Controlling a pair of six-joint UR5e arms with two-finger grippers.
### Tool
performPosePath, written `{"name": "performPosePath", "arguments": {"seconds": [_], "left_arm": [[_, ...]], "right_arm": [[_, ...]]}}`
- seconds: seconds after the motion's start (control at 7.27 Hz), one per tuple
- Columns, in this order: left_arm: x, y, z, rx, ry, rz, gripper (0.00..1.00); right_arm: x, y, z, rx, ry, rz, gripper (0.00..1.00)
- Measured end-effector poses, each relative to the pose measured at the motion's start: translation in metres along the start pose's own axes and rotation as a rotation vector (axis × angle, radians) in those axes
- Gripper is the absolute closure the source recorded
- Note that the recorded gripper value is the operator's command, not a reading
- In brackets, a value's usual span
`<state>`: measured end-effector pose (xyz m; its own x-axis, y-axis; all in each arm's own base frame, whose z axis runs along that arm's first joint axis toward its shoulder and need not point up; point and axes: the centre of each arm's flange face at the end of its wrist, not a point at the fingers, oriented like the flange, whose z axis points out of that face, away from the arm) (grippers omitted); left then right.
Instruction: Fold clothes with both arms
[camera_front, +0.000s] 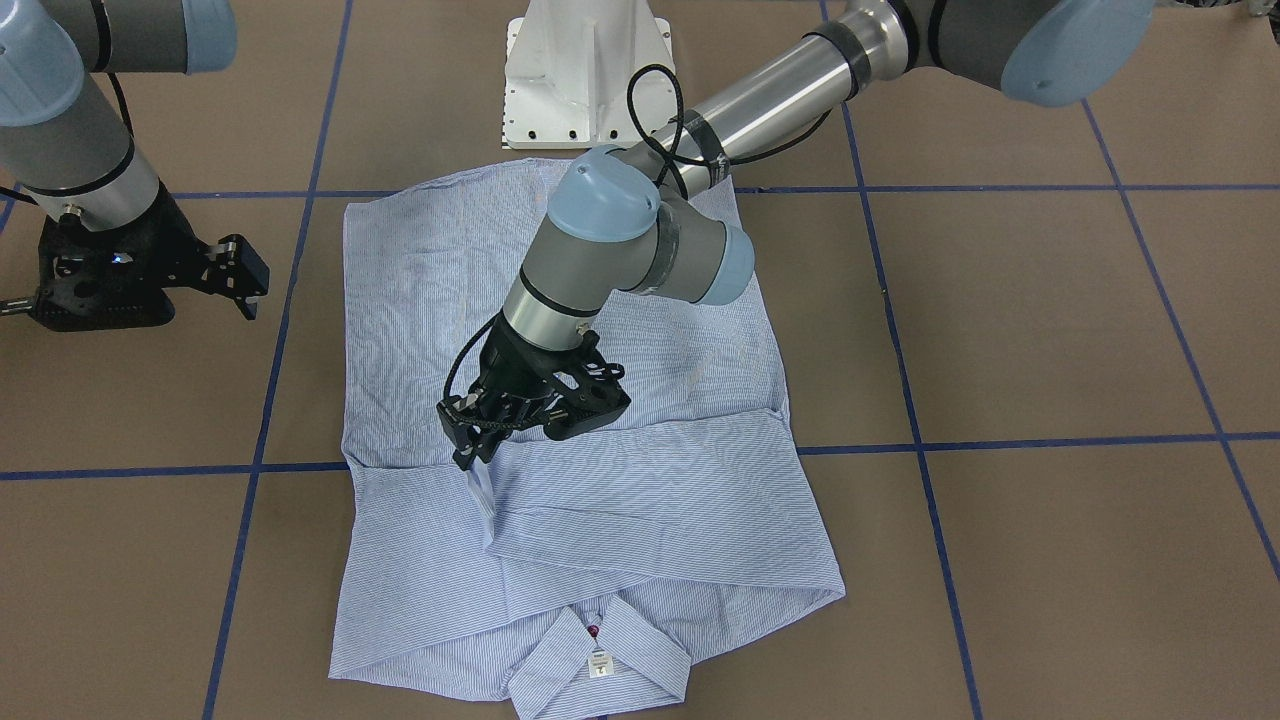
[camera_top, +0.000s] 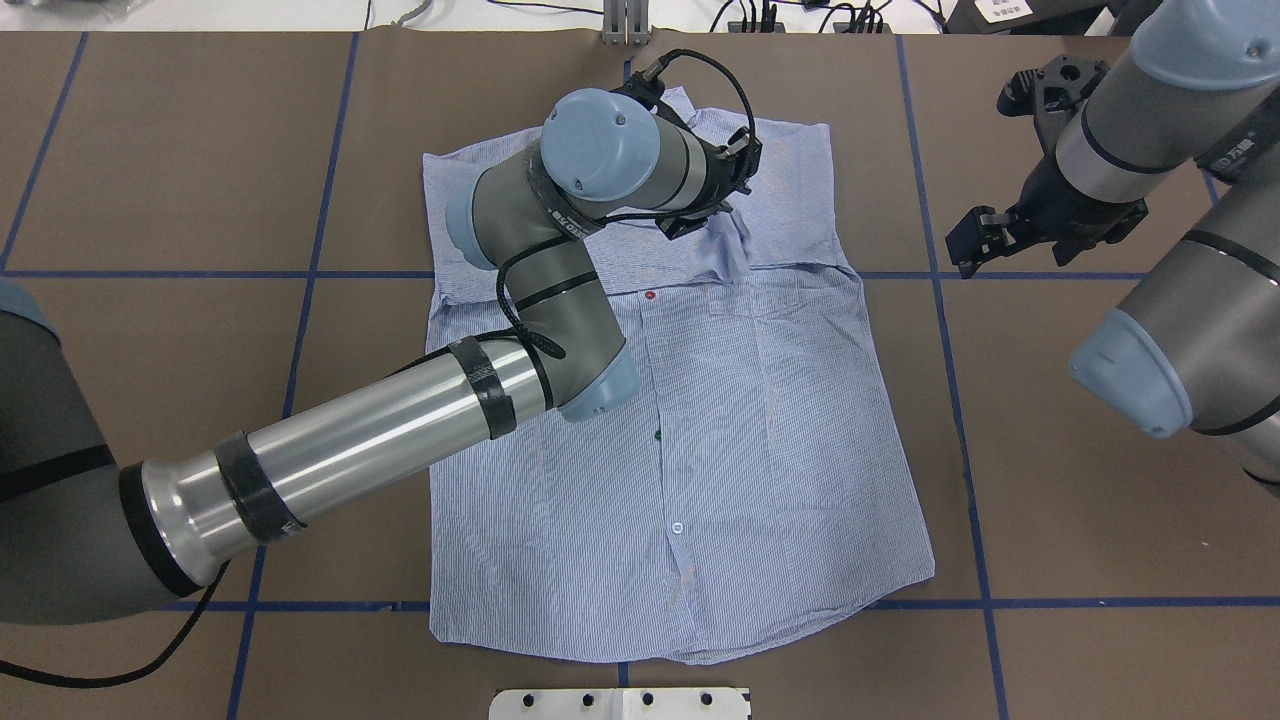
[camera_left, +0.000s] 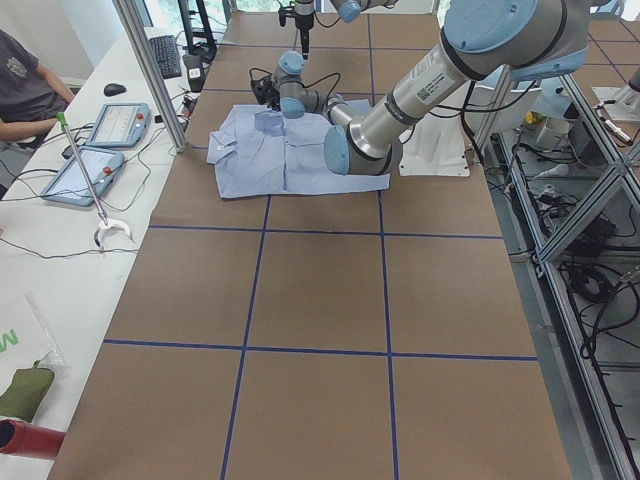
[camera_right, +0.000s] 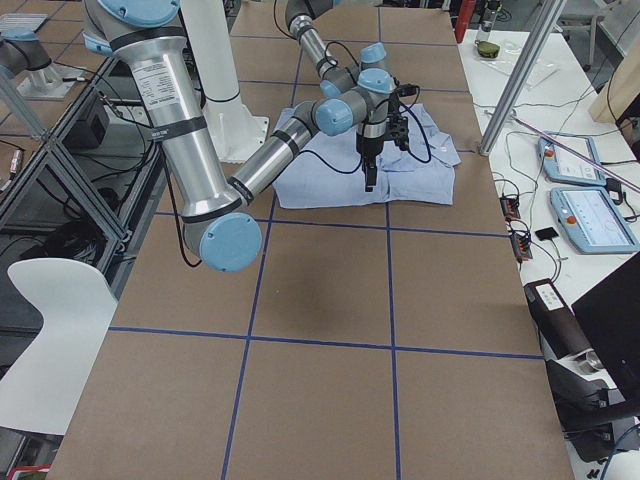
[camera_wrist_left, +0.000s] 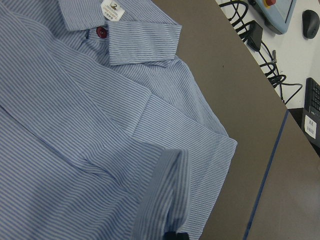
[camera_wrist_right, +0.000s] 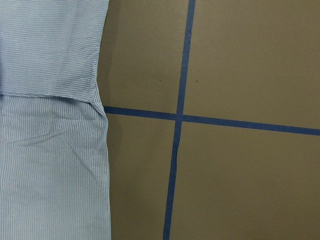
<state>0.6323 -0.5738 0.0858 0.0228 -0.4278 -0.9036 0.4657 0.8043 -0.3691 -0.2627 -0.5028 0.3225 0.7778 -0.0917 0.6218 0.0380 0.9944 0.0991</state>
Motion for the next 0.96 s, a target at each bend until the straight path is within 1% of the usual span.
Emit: {"name": "performPosePath", "arguments": {"seconds": [0.28,0.41,0.55,0.69,0.83,0.96], "left_arm": [[-0.003,0.013,0.001,-0.020,0.013,0.049,0.00],[-0.010,0.011,0.002,-0.021,0.010,0.068,0.00],[-0.025,0.005,-0.001,-0.019,0.001,0.085,0.00],[-0.046,-0.004,-0.011,-0.021,-0.014,0.109,0.00],[-0.067,-0.017,-0.030,-0.027,-0.043,0.137,0.00],[-0.089,-0.030,-0.058,-0.032,-0.070,0.161,0.00]], "right_arm": [[-0.001,0.000,-0.006,-0.016,-0.037,0.010,0.00],[-0.002,0.001,-0.008,-0.022,-0.053,0.014,0.00],[-0.003,0.001,-0.008,-0.016,-0.069,0.012,0.00],[-0.008,0.003,-0.006,0.004,-0.094,0.018,0.00],[-0.024,0.010,0.002,0.019,-0.131,0.045,0.00],[-0.047,0.023,0.012,0.026,-0.168,0.069,0.00]]}}
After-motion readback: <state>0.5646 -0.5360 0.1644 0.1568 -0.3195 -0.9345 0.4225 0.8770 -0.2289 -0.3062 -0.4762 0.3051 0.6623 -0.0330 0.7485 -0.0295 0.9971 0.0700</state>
